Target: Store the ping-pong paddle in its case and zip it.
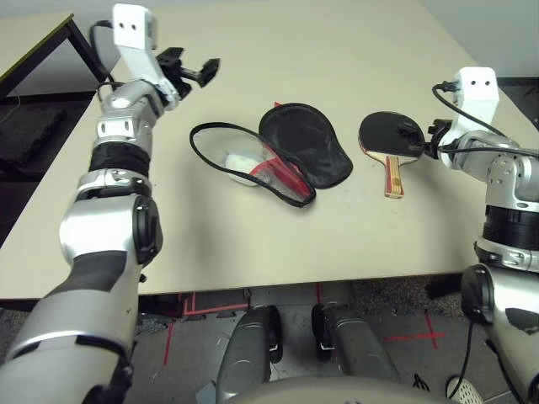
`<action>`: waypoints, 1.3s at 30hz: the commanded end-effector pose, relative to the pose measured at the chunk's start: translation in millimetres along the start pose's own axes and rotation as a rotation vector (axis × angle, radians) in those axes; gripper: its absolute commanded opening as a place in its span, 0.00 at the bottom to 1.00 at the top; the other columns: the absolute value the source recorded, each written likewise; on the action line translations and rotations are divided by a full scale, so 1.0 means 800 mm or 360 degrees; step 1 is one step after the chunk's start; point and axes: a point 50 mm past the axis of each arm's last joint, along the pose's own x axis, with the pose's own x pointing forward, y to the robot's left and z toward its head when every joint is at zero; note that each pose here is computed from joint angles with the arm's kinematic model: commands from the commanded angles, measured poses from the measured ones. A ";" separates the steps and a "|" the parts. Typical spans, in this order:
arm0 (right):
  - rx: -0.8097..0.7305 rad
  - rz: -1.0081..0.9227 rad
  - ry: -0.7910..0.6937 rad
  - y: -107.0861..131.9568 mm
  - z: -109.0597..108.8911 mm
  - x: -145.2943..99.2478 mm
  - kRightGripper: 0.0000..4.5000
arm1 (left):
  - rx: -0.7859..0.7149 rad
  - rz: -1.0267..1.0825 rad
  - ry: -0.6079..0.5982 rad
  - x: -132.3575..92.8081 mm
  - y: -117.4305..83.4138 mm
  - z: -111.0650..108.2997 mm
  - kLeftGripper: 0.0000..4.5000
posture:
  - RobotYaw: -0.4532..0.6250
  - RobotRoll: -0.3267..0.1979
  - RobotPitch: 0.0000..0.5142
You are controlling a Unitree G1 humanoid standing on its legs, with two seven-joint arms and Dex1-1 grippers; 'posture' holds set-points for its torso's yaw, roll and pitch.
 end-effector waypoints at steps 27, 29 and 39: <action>-0.0132 -0.0036 0.0390 0.017 -0.052 0.050 0.99 | 0.0151 -0.1168 0.0296 0.005 -0.152 -0.060 1.00 | 0.29 0.62 0.26; -0.0156 -0.0041 0.0396 0.017 -0.053 0.052 0.96 | 0.0152 -0.1156 0.0297 0.005 -0.151 -0.060 1.00 | 0.29 0.62 0.27; -0.0162 -0.0081 0.0426 0.014 -0.052 0.056 0.33 | 0.0144 -0.1141 0.0296 0.003 -0.151 -0.059 1.00 | 0.29 0.62 0.27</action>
